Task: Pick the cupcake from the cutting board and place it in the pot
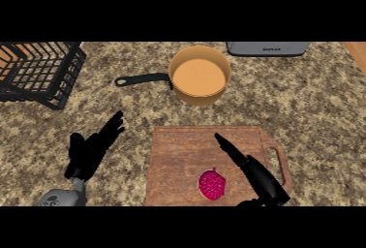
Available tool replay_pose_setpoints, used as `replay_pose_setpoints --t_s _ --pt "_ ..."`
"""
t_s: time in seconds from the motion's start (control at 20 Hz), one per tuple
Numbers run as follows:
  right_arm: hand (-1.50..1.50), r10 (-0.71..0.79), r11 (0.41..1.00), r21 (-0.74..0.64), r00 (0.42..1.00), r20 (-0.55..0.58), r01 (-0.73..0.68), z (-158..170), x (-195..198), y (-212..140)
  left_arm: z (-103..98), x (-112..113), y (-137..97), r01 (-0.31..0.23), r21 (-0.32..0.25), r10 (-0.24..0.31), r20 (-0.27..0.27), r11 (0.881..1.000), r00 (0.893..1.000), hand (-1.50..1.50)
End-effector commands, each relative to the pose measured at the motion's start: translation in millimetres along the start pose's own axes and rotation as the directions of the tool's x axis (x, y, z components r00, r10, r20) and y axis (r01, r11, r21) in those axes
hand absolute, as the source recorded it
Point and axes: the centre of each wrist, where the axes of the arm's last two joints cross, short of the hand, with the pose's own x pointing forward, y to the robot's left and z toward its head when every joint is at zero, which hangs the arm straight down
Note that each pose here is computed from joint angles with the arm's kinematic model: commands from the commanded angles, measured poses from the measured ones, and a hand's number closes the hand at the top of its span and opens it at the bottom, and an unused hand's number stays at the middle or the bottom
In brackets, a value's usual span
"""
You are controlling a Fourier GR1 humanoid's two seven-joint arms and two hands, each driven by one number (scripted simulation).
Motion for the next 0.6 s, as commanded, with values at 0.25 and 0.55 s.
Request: replay_pose_setpoints --t_s 0.25,0.55 --pt "-1.5 -0.123 0.991 0.049 0.992 -0.031 0.124 -11 -42 13 -10 -1 -2 0.009 0.003 -0.009 -0.013 1.0 1.0 0.0" --pt "1.5 0.042 0.995 0.09 0.997 0.063 -0.047 -16 -61 37 2 19 -9 -0.014 0.002 0.014 0.002 1.0 1.0 0.0"
